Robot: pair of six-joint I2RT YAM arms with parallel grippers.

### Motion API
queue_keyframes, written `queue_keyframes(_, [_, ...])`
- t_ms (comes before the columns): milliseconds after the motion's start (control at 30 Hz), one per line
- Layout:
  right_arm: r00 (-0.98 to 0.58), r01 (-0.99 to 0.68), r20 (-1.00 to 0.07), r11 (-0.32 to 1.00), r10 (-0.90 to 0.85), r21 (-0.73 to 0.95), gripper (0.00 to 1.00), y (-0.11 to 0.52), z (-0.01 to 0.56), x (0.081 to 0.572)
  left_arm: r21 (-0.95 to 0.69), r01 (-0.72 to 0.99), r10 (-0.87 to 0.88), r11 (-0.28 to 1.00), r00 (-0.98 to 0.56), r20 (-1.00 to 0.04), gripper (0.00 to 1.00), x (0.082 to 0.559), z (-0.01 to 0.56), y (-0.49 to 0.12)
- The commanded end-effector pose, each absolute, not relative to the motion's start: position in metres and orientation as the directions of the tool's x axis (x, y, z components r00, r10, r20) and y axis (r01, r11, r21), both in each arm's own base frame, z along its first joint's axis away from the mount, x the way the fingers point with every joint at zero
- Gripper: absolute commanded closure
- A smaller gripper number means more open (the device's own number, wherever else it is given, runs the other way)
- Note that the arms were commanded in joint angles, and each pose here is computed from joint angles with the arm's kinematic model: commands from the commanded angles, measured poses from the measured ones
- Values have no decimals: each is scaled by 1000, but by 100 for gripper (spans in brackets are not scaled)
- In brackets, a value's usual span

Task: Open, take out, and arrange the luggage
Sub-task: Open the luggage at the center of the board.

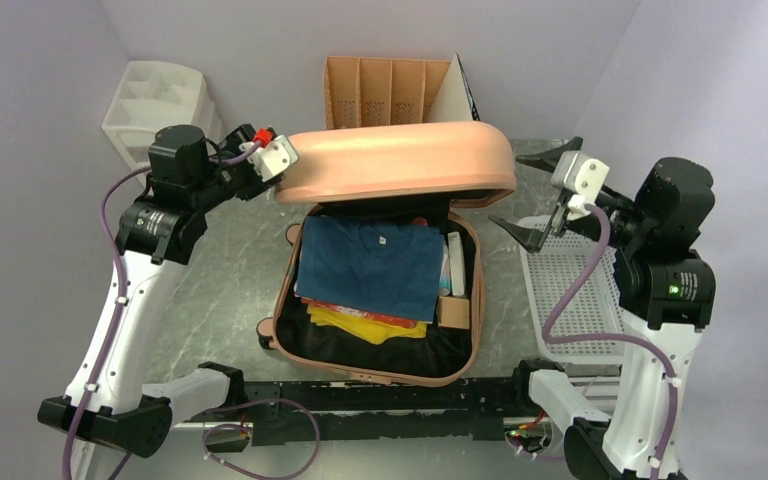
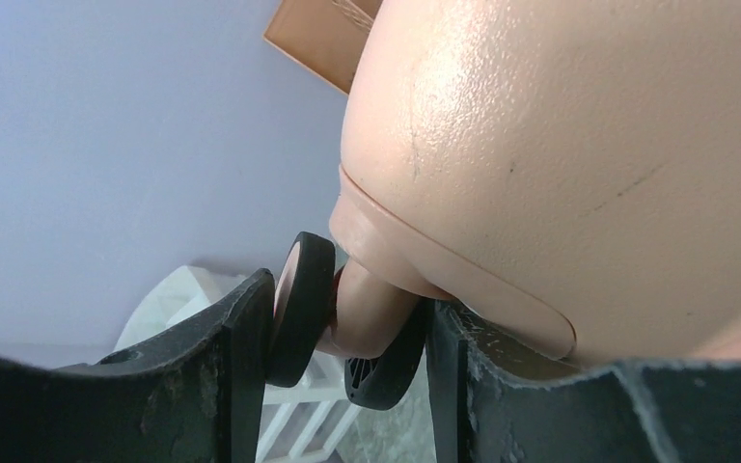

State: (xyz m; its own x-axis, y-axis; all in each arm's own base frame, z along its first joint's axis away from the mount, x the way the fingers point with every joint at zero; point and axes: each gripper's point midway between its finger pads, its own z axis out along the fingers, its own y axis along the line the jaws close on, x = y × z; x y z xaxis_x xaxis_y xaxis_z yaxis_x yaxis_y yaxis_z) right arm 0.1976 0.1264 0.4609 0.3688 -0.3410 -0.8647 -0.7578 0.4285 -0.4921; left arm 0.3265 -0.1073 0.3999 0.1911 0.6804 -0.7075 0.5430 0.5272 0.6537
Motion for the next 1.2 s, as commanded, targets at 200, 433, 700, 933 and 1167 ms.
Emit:
queue_keyframes(200, [368,-743,-894,497,-258,-449,0,127,481,223,495,372,424,786,259,-868,76,352,468,-110])
queue_keyframes(433, [264,-498,-939,803,-221,-329,0,77,473,307,436,322,358,841,274,-893,50,368,479,-108])
queue_keyframes(700, [179,-458,-977,869,-118,-189,0,66,452,358,344,275,286,898,231,-930,4,384,481,-102])
queue_keyframes(933, [173,-446,-982,882,-81,-151,0,66,446,381,308,295,254,905,207,-945,3,387,477,-105])
queue_keyframes(1167, [182,-476,-983,871,-38,-122,18,75,442,401,289,297,241,910,186,-952,3,391,473,-106])
